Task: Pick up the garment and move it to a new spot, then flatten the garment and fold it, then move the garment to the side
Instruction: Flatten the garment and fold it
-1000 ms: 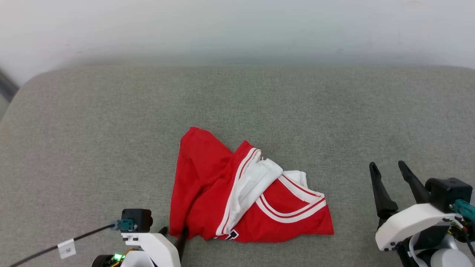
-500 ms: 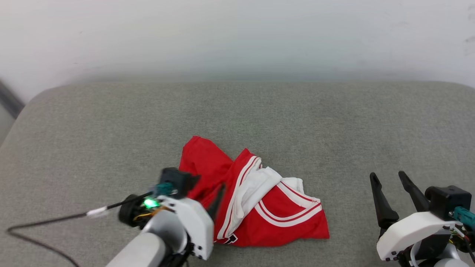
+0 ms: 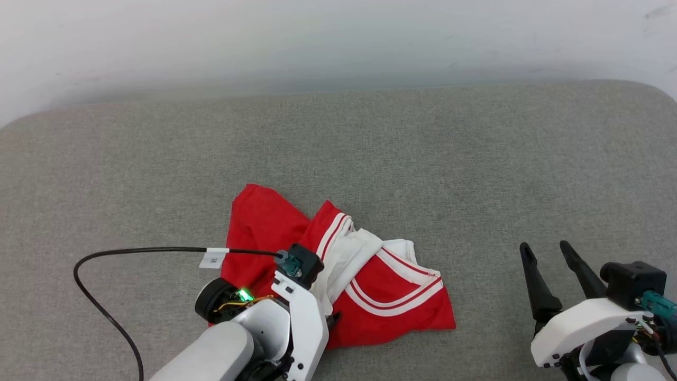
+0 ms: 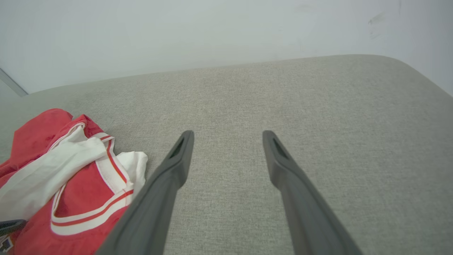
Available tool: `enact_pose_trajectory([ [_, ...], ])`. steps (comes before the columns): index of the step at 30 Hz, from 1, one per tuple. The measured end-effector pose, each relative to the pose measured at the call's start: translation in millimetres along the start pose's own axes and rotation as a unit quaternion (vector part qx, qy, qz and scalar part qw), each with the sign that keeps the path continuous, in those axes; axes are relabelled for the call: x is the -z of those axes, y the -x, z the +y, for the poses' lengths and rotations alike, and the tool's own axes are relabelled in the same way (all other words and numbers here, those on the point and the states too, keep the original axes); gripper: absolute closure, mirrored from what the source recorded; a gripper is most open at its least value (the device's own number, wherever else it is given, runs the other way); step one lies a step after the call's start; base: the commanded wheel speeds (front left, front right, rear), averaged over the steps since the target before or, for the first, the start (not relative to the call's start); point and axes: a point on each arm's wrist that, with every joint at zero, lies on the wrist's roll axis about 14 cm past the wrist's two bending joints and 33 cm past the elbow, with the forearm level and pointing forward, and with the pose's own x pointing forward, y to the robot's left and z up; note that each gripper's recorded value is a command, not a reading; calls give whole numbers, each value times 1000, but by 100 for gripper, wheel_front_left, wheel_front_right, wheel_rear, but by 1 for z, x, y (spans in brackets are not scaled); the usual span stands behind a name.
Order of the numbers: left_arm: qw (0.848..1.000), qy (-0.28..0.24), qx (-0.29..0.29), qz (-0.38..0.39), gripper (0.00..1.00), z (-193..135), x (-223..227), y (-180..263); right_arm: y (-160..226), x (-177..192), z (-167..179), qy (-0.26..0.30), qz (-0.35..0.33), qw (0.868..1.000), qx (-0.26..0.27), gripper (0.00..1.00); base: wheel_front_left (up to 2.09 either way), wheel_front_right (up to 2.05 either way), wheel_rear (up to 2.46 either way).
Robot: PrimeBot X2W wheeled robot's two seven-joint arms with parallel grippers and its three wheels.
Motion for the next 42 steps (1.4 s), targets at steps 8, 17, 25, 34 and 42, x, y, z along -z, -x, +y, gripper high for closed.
enact_pose_trajectory([
  [8, 995, -4, -44, -85, 100, 27, -40, 10, -5, 8, -2, -6, 8, 1000, 3, 0, 0, 0, 0],
  [17, 964, 62, -182, -183, 100, 105, -53, 70, -13, 3, 9, 0, 1, 1000, -14, 0, 0, 0, 0],
  [25, 921, 205, -302, -133, 100, 158, 45, 109, -19, 2, 14, 3, 3, 1000, -22, 0, 0, 0, 0],
  [34, 901, 319, -293, -38, 100, 129, 138, 97, -23, 2, 17, 11, 8, 1000, -26, 0, 0, 0, 0],
  [42, 902, 268, -312, -131, 0, 147, 92, 104, -18, -8, 8, 13, -3, 1000, -13, 0, 0, 0, 0],
])
